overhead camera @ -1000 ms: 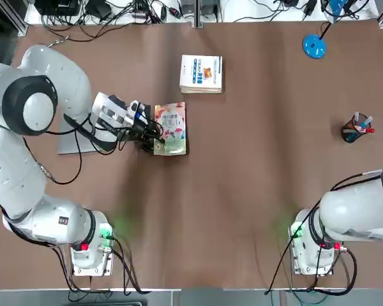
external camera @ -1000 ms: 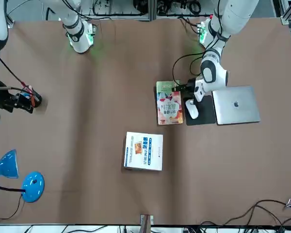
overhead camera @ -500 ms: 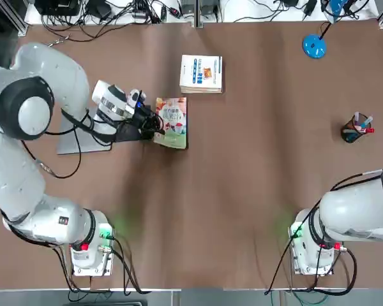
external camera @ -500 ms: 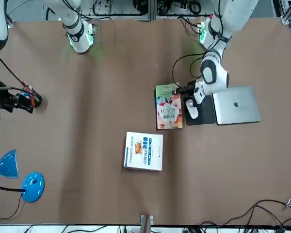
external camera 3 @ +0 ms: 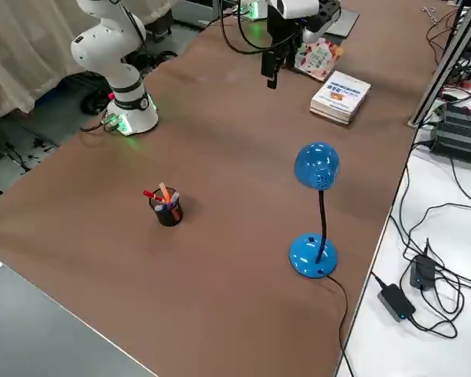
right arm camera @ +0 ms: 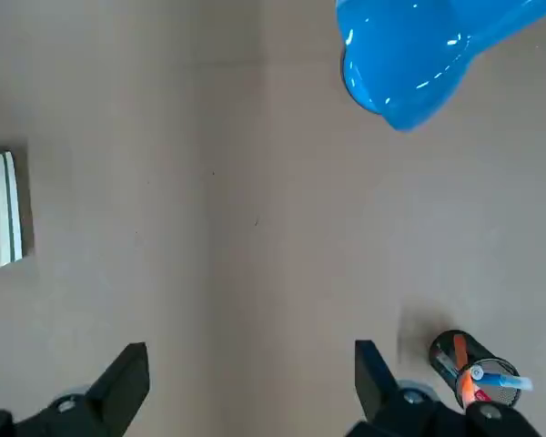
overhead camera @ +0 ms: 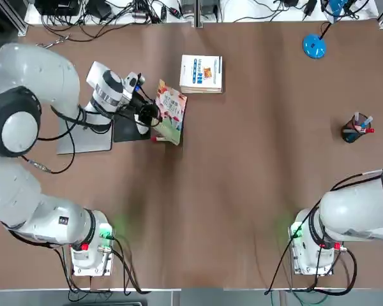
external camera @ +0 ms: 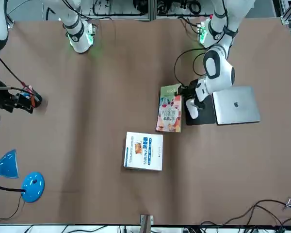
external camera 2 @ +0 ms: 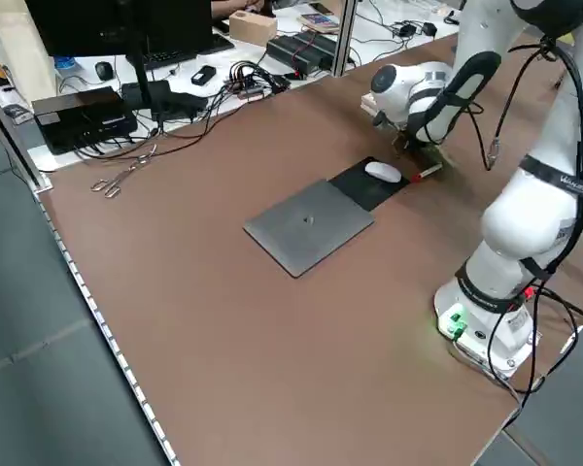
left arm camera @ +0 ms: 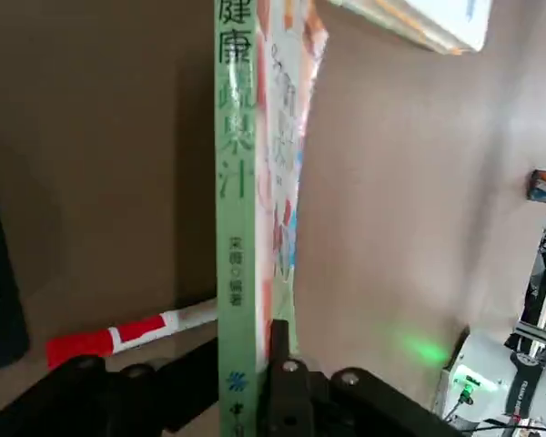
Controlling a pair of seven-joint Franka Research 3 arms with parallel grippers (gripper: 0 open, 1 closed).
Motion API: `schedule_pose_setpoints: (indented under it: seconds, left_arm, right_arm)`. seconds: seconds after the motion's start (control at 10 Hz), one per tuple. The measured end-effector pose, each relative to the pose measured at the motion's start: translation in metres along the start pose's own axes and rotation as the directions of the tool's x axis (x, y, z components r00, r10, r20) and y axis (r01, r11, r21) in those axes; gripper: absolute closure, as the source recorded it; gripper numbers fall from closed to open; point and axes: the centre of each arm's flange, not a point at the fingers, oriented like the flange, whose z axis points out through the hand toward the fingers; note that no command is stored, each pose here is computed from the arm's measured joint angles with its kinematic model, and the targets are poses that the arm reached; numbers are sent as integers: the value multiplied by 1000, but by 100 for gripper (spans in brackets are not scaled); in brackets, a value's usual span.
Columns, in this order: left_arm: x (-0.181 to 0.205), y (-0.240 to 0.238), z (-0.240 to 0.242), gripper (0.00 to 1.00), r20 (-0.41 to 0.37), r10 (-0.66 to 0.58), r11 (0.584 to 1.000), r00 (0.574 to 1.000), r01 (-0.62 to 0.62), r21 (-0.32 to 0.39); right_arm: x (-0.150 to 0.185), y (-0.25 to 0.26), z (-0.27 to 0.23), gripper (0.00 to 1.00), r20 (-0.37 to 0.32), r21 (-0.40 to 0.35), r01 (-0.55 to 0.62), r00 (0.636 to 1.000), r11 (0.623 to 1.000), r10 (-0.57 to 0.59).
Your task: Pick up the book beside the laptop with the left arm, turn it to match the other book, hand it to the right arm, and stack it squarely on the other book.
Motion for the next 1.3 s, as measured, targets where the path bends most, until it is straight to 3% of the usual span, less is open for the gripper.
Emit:
schedule_pose_setpoints:
  seconds: [0.8, 1.3]
  left_arm:
    - [81, 77, -102, 82, -12, 290, 957, 957, -290, 7]
    - [133, 114, -137, 82, 143, 425, 903, 894, -429, -3]
  right_arm:
    - [0, 0, 0, 0, 0, 0, 1, 1000, 1000, -1]
    - [0, 1, 0, 0, 1, 0, -2, 1000, 1000, 2]
